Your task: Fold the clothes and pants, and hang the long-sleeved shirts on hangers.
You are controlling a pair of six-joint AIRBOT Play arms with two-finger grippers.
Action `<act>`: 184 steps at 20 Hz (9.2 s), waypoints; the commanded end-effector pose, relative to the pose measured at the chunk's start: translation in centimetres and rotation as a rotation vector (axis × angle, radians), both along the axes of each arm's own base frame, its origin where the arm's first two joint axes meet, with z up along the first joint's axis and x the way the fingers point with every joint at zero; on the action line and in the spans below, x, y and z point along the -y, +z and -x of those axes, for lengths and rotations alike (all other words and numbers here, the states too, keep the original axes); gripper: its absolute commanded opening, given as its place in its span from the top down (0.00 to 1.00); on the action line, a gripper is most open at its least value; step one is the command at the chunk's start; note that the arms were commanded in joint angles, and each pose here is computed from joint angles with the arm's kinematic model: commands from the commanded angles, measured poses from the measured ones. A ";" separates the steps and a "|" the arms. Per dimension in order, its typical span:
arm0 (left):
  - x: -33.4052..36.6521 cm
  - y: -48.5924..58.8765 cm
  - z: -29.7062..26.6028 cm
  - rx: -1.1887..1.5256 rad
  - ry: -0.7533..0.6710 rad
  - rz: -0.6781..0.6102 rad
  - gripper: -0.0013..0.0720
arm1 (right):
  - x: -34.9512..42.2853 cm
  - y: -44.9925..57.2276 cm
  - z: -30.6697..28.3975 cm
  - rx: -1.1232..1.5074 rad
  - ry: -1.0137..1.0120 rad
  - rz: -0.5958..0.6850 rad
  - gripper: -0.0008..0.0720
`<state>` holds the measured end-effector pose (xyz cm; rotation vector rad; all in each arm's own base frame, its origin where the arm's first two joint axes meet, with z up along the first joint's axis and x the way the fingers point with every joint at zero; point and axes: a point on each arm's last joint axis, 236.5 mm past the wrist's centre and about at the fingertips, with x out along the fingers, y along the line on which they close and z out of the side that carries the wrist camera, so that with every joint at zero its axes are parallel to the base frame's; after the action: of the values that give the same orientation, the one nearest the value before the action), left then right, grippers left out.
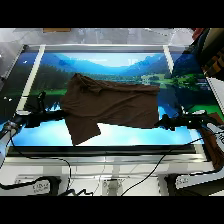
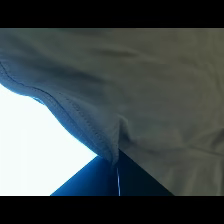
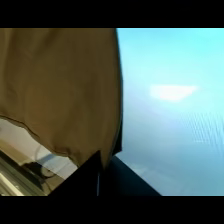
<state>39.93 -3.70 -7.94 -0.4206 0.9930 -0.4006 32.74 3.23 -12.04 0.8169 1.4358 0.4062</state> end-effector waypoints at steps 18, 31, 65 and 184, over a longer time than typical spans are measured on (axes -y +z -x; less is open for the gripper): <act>-4.5 60.1 19.1 1.605 0.539 -0.439 0.97 | -3.6 62.5 7.2 1.690 -0.108 0.612 0.98; -0.8 50.1 8.3 1.253 0.202 -0.334 0.97 | -0.1 58.0 3.8 1.432 -0.117 0.673 0.98; -2.6 5.7 -4.8 0.014 -0.139 -0.411 0.97 | -0.9 9.8 -20.0 0.490 0.203 0.480 0.97; 0.4 11.0 -9.5 0.387 0.252 -0.285 0.97 | -2.0 15.3 -22.0 0.638 -0.562 0.192 0.97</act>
<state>46.15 -4.25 3.70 -0.2111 0.5954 -0.1058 52.55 7.17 2.32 0.7864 0.7238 0.2029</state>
